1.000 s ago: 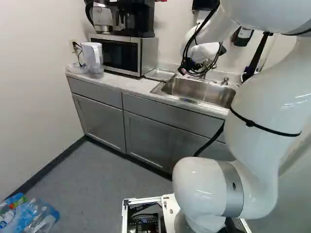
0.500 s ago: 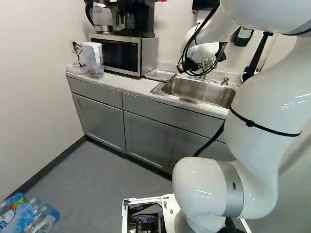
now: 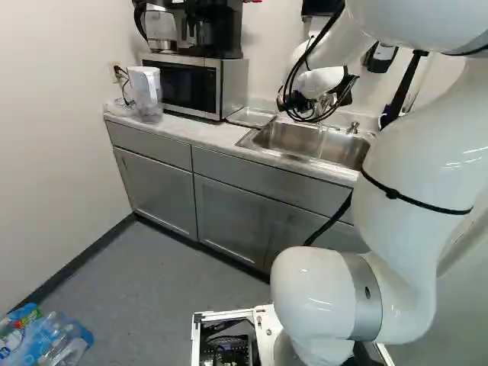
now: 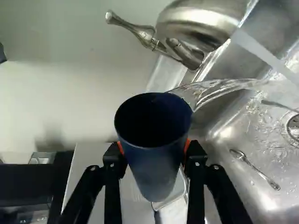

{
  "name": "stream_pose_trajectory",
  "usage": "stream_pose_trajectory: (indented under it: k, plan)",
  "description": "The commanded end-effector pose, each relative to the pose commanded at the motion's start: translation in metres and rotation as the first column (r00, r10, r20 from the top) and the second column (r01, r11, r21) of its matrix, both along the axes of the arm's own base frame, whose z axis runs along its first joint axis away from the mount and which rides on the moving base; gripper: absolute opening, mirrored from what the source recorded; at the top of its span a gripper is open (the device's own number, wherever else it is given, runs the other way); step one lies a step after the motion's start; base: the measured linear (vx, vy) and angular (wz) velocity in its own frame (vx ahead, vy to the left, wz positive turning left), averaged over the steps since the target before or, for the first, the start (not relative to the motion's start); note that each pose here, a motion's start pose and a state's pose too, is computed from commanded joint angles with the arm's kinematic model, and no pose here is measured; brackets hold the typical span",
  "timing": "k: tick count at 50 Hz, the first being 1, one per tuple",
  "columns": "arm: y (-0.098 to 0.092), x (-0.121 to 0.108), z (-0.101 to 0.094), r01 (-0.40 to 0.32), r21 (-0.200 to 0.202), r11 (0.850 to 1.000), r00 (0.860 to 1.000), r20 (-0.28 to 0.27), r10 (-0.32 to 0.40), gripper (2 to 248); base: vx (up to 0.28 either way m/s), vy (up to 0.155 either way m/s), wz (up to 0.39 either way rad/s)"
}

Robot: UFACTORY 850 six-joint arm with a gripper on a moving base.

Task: Rinse the cup and place it in the tray

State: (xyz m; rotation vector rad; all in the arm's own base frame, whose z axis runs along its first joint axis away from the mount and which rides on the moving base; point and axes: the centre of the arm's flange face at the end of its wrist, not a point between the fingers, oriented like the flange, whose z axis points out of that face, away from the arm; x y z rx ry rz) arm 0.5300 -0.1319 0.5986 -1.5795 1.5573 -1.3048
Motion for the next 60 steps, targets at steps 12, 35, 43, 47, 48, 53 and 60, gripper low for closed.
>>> stream_pose_trajectory:
  k: [12, 35, 43, 47, 48, 53, 60]
  plan:
    - [0.0, 0.0, 0.0, 0.045, 0.114, 0.993, 0.998, 0.027, -0.048, 126, 0.0, 0.0, 0.0]
    - [0.0, 0.0, 0.0, 0.119, 0.329, 0.937, 0.987, 0.062, -0.147, 126, 0.0, 0.0, 0.0]
    - [0.0, 0.0, 0.0, 0.14, 0.402, 0.905, 0.981, 0.069, -0.182, 126, 0.0, 0.0, 0.0]
    - [0.0, 0.0, 0.0, 0.144, 0.414, 0.899, 0.979, 0.07, -0.189, 126, 0.0, 0.0, 0.0]
    - [0.0, 0.0, 0.0, 0.144, 0.414, 0.899, 0.979, 0.07, -0.189, 126, 0.0, 0.0, 0.0]
    - [0.0, 0.0, 0.0, 0.144, 0.414, 0.899, 0.979, 0.07, -0.189, 126, 0.0, 0.0, 0.0]
    - [0.0, 0.0, 0.0, 0.144, 0.414, 0.899, 0.979, 0.07, -0.189, 126, 0.0, 0.0, 0.0]
